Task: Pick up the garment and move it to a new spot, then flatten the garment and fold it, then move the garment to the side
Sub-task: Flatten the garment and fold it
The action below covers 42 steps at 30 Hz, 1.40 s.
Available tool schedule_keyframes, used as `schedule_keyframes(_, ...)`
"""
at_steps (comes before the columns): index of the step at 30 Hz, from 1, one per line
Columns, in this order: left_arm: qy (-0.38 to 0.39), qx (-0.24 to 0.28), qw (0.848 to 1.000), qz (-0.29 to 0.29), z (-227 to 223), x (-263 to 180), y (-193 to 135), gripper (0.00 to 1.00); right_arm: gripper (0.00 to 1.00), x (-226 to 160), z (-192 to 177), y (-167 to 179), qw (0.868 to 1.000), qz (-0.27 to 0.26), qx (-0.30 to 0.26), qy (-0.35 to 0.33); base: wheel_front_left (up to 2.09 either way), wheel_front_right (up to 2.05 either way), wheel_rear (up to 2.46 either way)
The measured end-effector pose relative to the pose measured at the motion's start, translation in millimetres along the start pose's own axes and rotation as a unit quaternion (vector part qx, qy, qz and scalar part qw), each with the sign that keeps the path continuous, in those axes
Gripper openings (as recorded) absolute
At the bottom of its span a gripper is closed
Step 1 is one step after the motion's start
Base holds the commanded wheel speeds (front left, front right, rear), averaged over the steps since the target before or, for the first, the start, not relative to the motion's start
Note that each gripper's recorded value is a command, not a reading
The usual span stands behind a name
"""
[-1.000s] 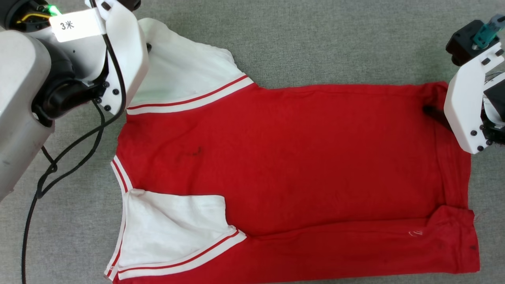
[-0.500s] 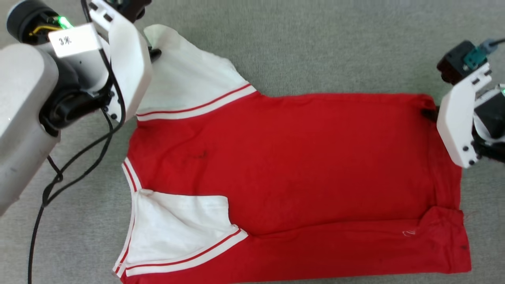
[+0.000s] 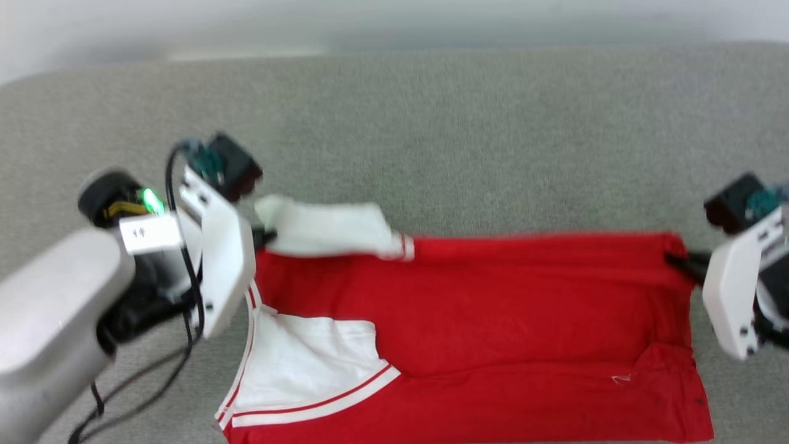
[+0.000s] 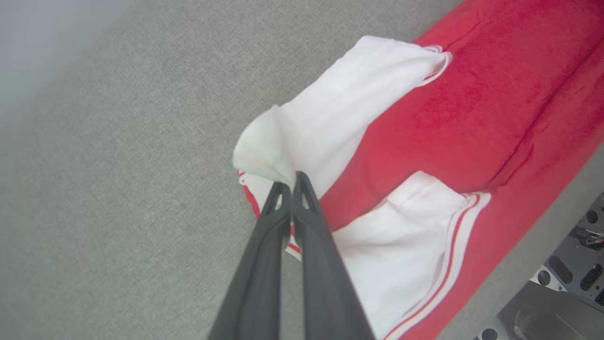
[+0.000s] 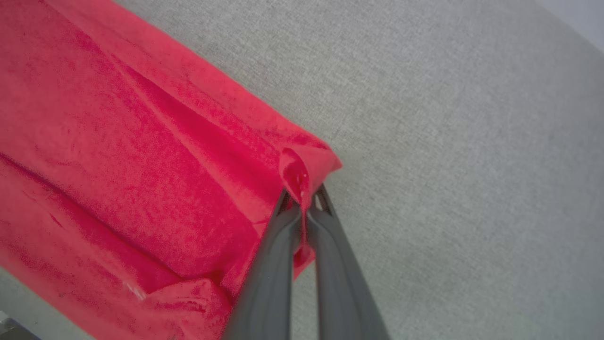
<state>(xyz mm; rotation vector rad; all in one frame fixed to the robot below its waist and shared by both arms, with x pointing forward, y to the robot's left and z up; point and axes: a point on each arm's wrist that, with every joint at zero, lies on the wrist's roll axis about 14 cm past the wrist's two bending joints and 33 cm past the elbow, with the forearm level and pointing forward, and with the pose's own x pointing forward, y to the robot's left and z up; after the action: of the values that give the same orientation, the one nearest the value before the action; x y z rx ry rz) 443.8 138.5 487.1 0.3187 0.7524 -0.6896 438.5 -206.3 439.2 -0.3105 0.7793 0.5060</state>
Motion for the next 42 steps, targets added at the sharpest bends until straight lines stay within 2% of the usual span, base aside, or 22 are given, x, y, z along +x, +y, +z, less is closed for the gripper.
schedule_keyframes(9, 0.044, -0.049, 0.998, -0.024, -70, -25, -50, 0.0, 0.0, -24, -41, 31, 1.0, 0.018, 0.023, -0.006, 0.0, 0.0, 0.0)
schedule_keyframes(15, 0.079, -0.103, 0.991, -0.033, -117, -23, -68, 0.0, 0.0, -24, -80, 57, 0.998, 0.039, 0.05, 0.022, 0.0, 0.0, 0.0)
schedule_keyframes(20, 0.098, -0.135, 0.985, -0.042, -141, -12, -81, 0.0, 0.0, -18, -99, 64, 0.997, 0.037, 0.064, 0.036, 0.0, 0.0, 0.0)
schedule_keyframes(21, 0.093, -0.14, 0.985, -0.04, -141, -9, -81, 0.22, 0.2, -17, -99, 63, 0.997, 0.035, 0.066, 0.034, 0.0, 0.0, 0.0)
schedule_keyframes(22, 0.082, -0.146, 0.985, -0.036, -138, -7, -81, 1.0, 0.78, -16, -99, 62, 0.997, 0.032, 0.066, 0.031, 0.0, 0.0, 0.0)
schedule_keyframes(23, 0.068, -0.152, 0.986, -0.031, -134, -6, -79, 1.0, 1.0, -16, -97, 61, 0.997, 0.03, 0.066, 0.026, 0.0, 0.0, 0.0)
schedule_keyframes(27, 0.007, -0.149, 0.989, 0.005, -116, -11, -62, 1.0, 1.0, -24, -79, 52, 0.999, 0.013, 0.043, -0.011, 0.0, 0.0, 0.0)
schedule_keyframes(31, -0.084, -0.143, 0.985, 0.053, -87, -26, -45, 1.0, 1.0, -41, -45, 38, 0.997, -0.007, 0.026, -0.068, 0.0, 0.0, 0.0)
schedule_keyframes(37, -0.233, -0.135, 0.95, 0.159, -45, -56, -10, 1.0, 1.0, -74, 1, 5, 0.987, -0.053, 0.036, -0.145, 0.0, 0.0, 0.0)
schedule_keyframes(42, -0.304, -0.131, 0.916, 0.226, -35, -71, 8, 1.0, 1.0, -86, -2, -21, 0.979, -0.081, 0.104, -0.154, 0.0, 0.0, 0.0)
